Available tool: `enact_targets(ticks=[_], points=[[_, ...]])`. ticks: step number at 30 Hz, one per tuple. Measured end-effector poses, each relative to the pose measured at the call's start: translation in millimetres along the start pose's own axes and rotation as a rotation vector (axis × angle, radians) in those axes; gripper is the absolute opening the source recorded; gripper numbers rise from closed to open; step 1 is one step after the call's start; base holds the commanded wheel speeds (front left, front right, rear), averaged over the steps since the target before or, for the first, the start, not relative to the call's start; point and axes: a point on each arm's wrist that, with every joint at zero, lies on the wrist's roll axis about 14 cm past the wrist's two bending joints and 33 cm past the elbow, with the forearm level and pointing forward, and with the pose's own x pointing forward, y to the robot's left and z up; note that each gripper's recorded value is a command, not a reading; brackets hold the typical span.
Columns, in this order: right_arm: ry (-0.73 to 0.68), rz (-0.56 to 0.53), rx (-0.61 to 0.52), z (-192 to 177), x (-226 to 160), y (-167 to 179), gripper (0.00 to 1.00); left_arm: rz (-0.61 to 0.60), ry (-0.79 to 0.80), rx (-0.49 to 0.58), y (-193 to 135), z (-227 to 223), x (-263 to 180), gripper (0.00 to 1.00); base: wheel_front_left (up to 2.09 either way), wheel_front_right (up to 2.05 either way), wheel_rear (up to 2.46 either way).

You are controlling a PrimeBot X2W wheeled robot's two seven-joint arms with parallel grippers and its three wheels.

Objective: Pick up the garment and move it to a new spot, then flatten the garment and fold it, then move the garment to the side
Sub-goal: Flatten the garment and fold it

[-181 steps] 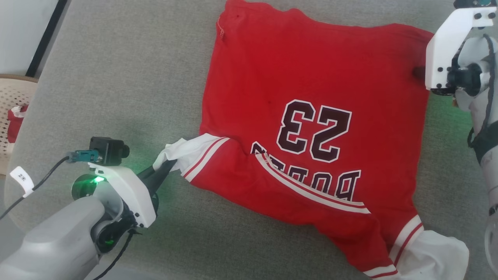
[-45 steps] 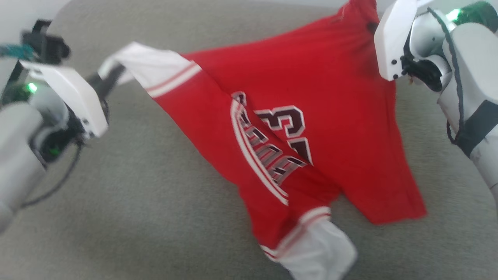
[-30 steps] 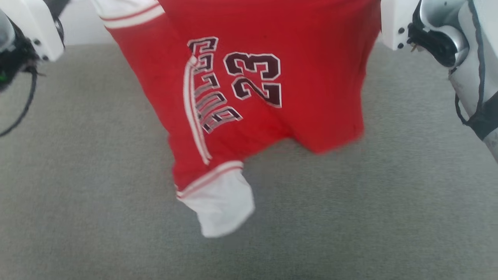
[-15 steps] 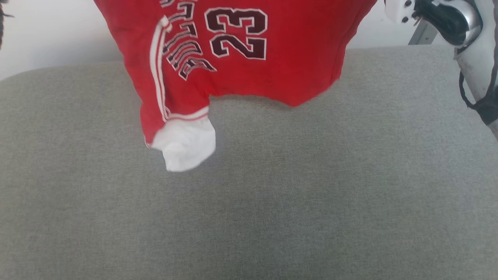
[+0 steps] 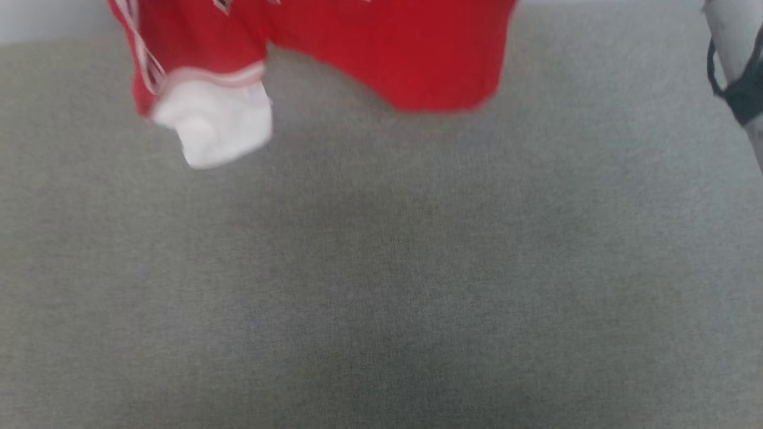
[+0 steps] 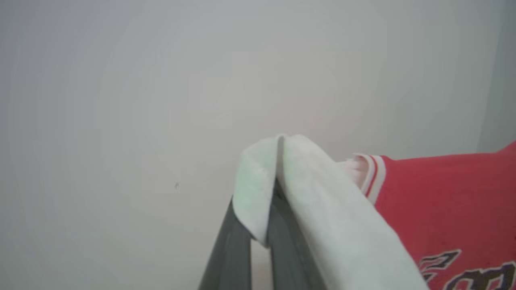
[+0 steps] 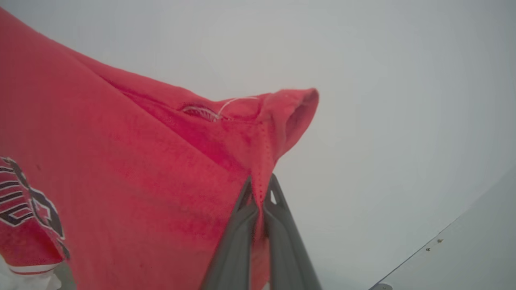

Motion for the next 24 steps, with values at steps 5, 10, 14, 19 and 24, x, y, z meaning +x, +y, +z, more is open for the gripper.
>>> enact_targets(ticks=[5,10,14,19,24], points=[[-0.106,-0.055,-0.054,2,30,-13,0.0,0.009,-0.119,0.029,4,-1,26,0.0,0.0,0.0,0.0],[-0.215,-0.088,-0.111,3,54,-18,0.0,-0.024,-0.196,0.107,-2,3,45,0.0,0.0,0.0,0.0],[-0.213,-0.09,-0.143,-15,73,-13,0.0,-0.072,-0.305,0.13,-12,26,48,0.0,0.0,0.0,0.0],[-0.075,-0.033,-0.137,-78,86,18,0.0,-0.128,-0.12,0.137,-22,-63,33,0.0,0.0,0.0,0.0],[0.064,0.011,-0.096,-133,79,39,0.0,-0.14,0.028,0.107,-21,-116,8,0.0,0.0,0.0,0.0]])
